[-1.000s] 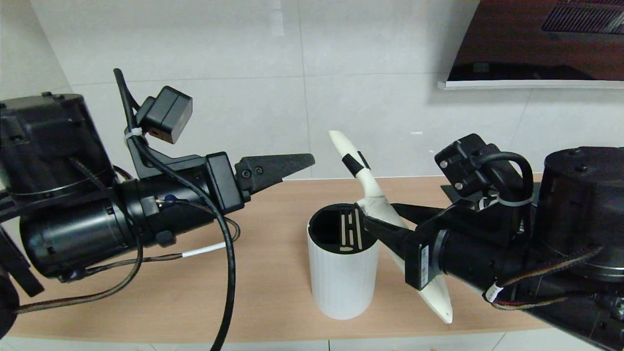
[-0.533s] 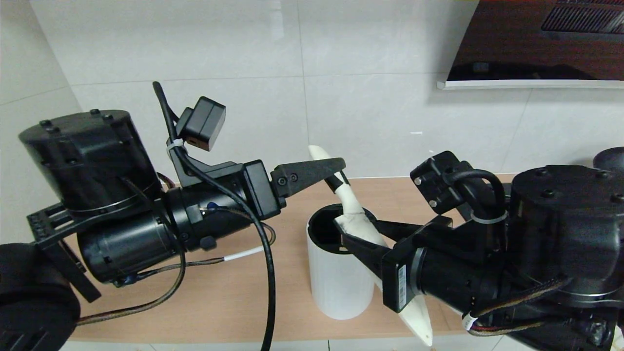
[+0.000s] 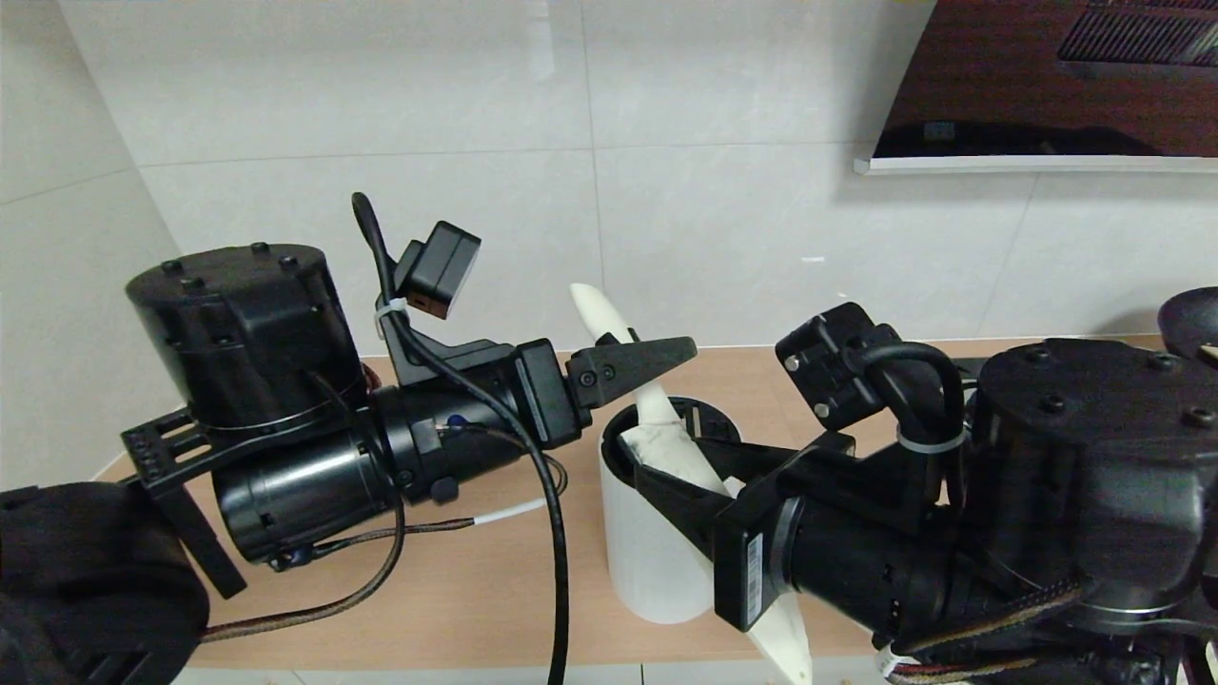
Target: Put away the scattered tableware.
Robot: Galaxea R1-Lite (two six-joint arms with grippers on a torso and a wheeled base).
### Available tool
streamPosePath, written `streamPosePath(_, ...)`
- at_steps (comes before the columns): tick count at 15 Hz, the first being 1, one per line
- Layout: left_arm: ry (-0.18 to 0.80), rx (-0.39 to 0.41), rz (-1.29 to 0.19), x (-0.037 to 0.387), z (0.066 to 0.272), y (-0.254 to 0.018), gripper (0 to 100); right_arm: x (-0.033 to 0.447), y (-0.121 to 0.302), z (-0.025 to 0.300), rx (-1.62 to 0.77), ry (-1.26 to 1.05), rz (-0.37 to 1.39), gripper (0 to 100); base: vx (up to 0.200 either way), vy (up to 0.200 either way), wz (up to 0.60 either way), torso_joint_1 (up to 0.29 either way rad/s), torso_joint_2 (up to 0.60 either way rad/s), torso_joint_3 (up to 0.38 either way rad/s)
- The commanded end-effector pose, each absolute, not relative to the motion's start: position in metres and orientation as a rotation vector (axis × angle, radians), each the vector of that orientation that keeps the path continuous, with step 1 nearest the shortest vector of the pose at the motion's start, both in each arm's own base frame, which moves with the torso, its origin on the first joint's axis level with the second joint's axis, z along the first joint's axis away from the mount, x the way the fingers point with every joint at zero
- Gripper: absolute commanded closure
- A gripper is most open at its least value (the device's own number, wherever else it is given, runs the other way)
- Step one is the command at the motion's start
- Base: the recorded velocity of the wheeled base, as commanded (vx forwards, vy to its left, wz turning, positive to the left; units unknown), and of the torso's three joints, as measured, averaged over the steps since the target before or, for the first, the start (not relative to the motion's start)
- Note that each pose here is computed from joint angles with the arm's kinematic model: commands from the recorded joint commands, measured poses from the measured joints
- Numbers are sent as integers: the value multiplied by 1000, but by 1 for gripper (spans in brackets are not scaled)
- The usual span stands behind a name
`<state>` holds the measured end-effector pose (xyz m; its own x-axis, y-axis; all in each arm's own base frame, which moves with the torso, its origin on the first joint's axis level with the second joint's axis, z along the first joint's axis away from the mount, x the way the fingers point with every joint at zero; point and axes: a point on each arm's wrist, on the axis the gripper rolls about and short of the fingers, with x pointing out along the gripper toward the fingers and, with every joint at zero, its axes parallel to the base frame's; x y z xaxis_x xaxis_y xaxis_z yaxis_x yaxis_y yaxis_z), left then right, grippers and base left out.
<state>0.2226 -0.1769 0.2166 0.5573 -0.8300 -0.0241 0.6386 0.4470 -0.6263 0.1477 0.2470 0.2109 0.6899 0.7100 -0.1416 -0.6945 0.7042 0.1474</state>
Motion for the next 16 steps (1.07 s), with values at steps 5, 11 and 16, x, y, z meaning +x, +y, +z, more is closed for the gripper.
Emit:
streamPosePath(5,315,-617,-922,225,218,-178,0,141,248,209,77,202,808,100,0,0,0,0,0,0)
streamPosePath(11,318,-614,-883,230,213,-180,0,139,246,211,80,195,811,100,0,0,0,0,0,0)
streamPosePath(16,317,-612,-876,230,213,-180,0,139,246,209,73,199,810,100,0,0,0,0,0,0)
